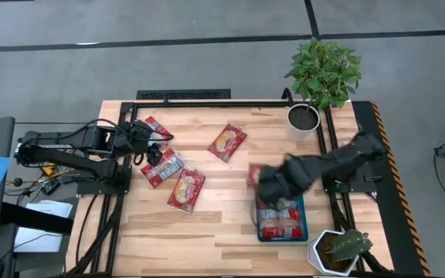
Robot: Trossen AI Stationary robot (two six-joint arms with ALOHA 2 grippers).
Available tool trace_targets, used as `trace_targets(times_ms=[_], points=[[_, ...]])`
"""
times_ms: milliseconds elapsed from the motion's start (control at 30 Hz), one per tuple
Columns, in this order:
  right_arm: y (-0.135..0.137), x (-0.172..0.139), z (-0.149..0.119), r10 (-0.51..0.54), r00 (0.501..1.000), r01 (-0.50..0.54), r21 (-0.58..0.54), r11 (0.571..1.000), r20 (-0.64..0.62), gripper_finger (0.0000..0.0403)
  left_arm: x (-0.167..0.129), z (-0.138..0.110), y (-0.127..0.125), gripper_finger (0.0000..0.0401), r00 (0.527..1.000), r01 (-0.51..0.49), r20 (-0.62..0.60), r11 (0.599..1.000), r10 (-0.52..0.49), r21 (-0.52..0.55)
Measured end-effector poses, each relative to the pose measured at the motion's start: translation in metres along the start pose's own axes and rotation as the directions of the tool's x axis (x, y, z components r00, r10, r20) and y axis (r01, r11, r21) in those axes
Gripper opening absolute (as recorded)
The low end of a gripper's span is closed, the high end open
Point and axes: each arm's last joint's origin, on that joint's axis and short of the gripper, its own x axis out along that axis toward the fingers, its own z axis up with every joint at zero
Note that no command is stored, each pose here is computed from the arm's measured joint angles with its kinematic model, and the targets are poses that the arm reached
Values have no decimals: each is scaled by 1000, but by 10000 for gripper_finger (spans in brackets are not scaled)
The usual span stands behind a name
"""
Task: Sort popcorn bags into baskets
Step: Put the red popcorn bag into the blue bin
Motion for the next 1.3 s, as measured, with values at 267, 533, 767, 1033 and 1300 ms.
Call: trace_targets(times_ms=[267,533,767,1033,1300], points=[[8,20,-58,17,1000,-17,-120,993,-7,13,0,2,-1,250,999,-8,31,1000,8,-18],[23,54,-72,41,999,-45,-151,988,-25,14,0,4,-2,250,998,2,55,999,1,-52],[33,75,-68,30,998,-41,-182,982,-61,109,0,5,-2,250,998,2,57,999,1,-53],[21,76,-40,27,999,-34,-225,974,-35,257,0,5,-2,250,998,-4,61,999,7,-49],[-18,67,51,83,953,-9,-246,969,293,281,0,5,-2,250,998,-4,61,1000,6,-31]])
